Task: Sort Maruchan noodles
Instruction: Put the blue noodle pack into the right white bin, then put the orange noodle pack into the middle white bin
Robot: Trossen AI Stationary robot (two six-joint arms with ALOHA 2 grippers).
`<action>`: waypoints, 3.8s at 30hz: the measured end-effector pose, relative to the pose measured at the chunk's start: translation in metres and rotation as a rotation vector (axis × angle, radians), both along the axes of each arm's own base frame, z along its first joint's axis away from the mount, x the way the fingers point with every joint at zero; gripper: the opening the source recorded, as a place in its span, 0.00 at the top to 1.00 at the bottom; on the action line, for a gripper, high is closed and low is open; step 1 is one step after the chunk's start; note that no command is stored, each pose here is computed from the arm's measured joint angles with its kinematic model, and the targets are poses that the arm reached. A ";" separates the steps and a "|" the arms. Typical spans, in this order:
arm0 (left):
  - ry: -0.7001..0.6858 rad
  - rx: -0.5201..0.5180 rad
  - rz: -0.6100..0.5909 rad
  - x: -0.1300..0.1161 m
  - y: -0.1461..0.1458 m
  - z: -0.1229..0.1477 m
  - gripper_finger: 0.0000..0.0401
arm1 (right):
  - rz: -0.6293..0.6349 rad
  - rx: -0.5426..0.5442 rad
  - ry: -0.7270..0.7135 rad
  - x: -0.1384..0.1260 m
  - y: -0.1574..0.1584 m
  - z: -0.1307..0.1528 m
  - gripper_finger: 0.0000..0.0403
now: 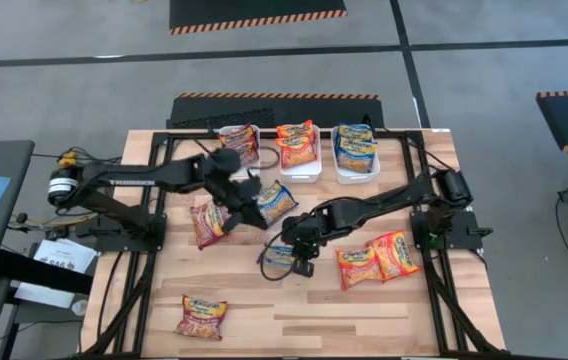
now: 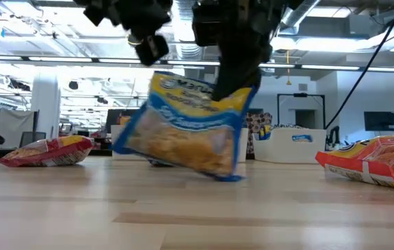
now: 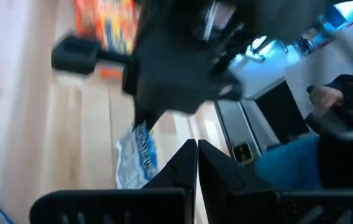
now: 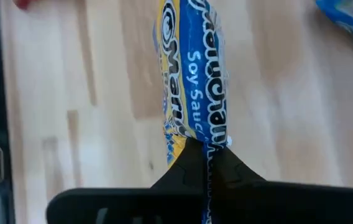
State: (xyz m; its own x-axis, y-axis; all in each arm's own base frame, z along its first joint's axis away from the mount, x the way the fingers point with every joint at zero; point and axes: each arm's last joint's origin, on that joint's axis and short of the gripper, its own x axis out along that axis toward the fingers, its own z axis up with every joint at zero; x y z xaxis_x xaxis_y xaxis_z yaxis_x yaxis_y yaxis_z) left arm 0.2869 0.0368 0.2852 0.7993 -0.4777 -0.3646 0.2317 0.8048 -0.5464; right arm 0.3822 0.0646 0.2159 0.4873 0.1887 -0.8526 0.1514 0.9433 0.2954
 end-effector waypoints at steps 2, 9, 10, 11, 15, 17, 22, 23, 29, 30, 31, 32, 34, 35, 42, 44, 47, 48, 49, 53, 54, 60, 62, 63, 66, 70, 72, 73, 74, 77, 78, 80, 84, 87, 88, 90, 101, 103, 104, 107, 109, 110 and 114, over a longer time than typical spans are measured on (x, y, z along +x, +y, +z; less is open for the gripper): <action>-0.055 0.031 0.014 -0.005 0.005 0.013 1.00 | 0.014 -0.024 0.026 -0.004 -0.007 0.006 0.98; -0.174 0.132 0.164 -0.022 0.025 0.045 1.00 | 0.056 -0.122 0.073 -0.041 -0.056 0.052 0.98; -0.182 0.145 0.179 -0.025 0.028 0.047 1.00 | 0.053 -0.145 0.071 -0.047 -0.066 0.059 0.98; -0.195 0.165 0.200 -0.027 0.031 0.049 1.00 | 0.048 -0.175 0.074 -0.055 -0.076 0.066 0.98; -0.200 0.221 0.304 -0.034 0.044 0.052 1.00 | -0.005 -0.297 0.111 -0.093 -0.120 0.093 0.98; -0.192 0.247 0.355 -0.036 0.052 0.052 1.00 | -0.037 -0.353 0.121 -0.111 -0.141 0.104 0.98; -0.172 0.276 0.447 -0.040 0.067 0.050 1.00 | -0.081 -0.491 0.165 -0.152 -0.189 0.121 0.98; -0.171 0.279 0.459 -0.041 0.070 0.050 1.00 | -0.085 -0.512 0.181 -0.158 -0.198 0.121 0.98; -0.162 0.278 0.520 -0.048 0.084 0.050 1.00 | -0.095 -0.535 0.279 -0.186 -0.234 0.118 0.98; -0.160 0.276 0.528 -0.048 0.085 0.050 1.00 | -0.089 -0.529 0.295 -0.187 -0.236 0.116 0.98; -0.158 0.273 0.537 -0.049 0.087 0.050 1.00 | -0.093 -0.519 0.310 -0.187 -0.241 0.112 0.98; -0.156 0.274 0.552 -0.050 0.089 0.050 1.00 | -0.098 -0.506 0.327 -0.187 -0.245 0.109 0.98; -0.149 0.284 0.585 -0.051 0.091 0.050 1.00 | -0.086 -0.474 0.354 -0.188 -0.251 0.103 0.98; -0.145 0.290 0.603 -0.052 0.093 0.050 1.00 | -0.069 -0.458 0.368 -0.186 -0.253 0.099 0.98; -0.133 0.311 0.663 -0.054 0.097 0.050 1.00 | -0.019 -0.404 0.467 -0.172 -0.269 0.069 0.98; -0.133 0.316 0.665 -0.054 0.097 0.050 1.00 | -0.004 -0.388 0.478 -0.168 -0.272 0.062 0.98; -0.132 0.318 0.668 -0.054 0.097 0.050 1.00 | 0.016 -0.355 0.510 -0.164 -0.276 0.052 0.98; -0.132 0.318 0.668 -0.054 0.097 0.050 1.00 | 0.022 -0.340 0.525 -0.163 -0.277 0.048 0.98; -0.131 0.317 0.670 -0.054 0.097 0.050 1.00 | 0.026 -0.332 0.534 -0.162 -0.278 0.045 0.98; -0.126 0.307 0.674 -0.054 0.097 0.049 1.00 | 0.034 -0.307 0.559 -0.157 -0.283 0.031 0.98; -0.122 0.306 0.673 -0.054 0.097 0.049 1.00 | 0.035 -0.299 0.567 -0.156 -0.285 0.028 0.98; -0.119 0.306 0.672 -0.054 0.097 0.049 1.00 | 0.026 -0.298 0.656 -0.152 -0.291 0.011 0.89; -0.119 0.306 0.672 -0.054 0.097 0.049 1.00 | 0.017 -0.322 0.663 -0.151 -0.292 0.011 0.84; -0.118 0.306 0.672 -0.054 0.097 0.048 1.00 | 0.013 -0.335 0.663 -0.150 -0.293 0.011 0.82; -0.110 0.304 0.671 -0.054 0.097 0.048 1.00 | 0.000 -0.397 0.673 -0.148 -0.294 0.013 0.76; -0.091 0.299 0.669 -0.054 0.097 0.046 1.00 | -0.018 -0.466 0.718 -0.150 -0.296 0.015 0.65; -0.091 0.299 0.668 -0.054 0.097 0.046 1.00 | -0.017 -0.466 0.726 -0.150 -0.296 0.015 0.59; -0.091 0.299 0.668 -0.054 0.097 0.046 1.00 | -0.014 -0.464 0.729 -0.150 -0.295 0.015 0.56; -0.091 0.299 0.668 -0.054 0.097 0.046 1.00 | -0.010 -0.462 0.733 -0.150 -0.294 0.015 0.54; -0.091 0.298 0.668 -0.054 0.097 0.046 1.00 | 0.009 -0.452 0.753 -0.150 -0.291 0.015 0.47; -0.091 0.298 0.668 -0.054 0.097 0.046 1.00 | 0.017 -0.446 0.762 -0.150 -0.289 0.015 0.46; -0.091 0.298 0.668 -0.054 0.097 0.046 1.00 | 0.023 -0.431 0.781 -0.151 -0.286 0.015 0.43; -0.090 0.300 0.675 -0.055 0.097 0.046 1.00 | 0.023 -0.407 0.807 -0.153 -0.283 0.016 0.43; -0.084 0.310 0.700 -0.055 0.098 0.046 1.00 | -0.021 -0.392 0.818 -0.154 -0.283 0.021 0.42; -0.083 0.311 0.703 -0.055 0.098 0.046 1.00 | -0.038 -0.393 0.816 -0.153 -0.283 0.025 0.42; -0.083 0.314 0.705 -0.055 0.098 0.046 1.00 | -0.080 -0.397 0.804 -0.152 -0.284 0.035 0.42; -0.056 0.262 0.708 -0.063 0.108 0.043 0.83 | -0.277 -0.406 0.719 -0.150 -0.285 0.111 0.42; -0.054 0.280 0.740 -0.064 0.110 0.044 0.78 | -0.309 -0.385 0.662 -0.150 -0.283 0.121 0.42; -0.056 0.279 0.762 -0.064 0.111 0.044 0.75 | -0.320 -0.361 0.622 -0.151 -0.281 0.126 0.42; -0.061 0.235 0.803 -0.064 0.113 0.045 0.70 | -0.328 -0.275 0.499 -0.154 -0.270 0.141 0.42; -0.061 0.197 0.792 -0.064 0.112 0.045 0.69 | -0.353 -0.205 0.433 -0.155 -0.261 0.149 0.42; -0.066 0.176 0.767 -0.064 0.111 0.045 0.68 | -0.370 -0.172 0.398 -0.156 -0.255 0.153 0.42; -0.082 0.090 0.644 -0.063 0.107 0.046 0.68 | -0.448 -0.076 0.303 -0.159 -0.232 0.170 0.42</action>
State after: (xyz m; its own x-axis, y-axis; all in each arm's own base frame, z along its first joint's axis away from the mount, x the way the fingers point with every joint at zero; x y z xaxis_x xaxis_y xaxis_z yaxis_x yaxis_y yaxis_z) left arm 0.2241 0.1439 0.3312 0.9422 0.1352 -0.3064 -0.2736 0.8384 -0.4715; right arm 0.2232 -0.1672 0.3855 0.2365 -0.0488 -0.9704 0.6109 0.7841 0.1095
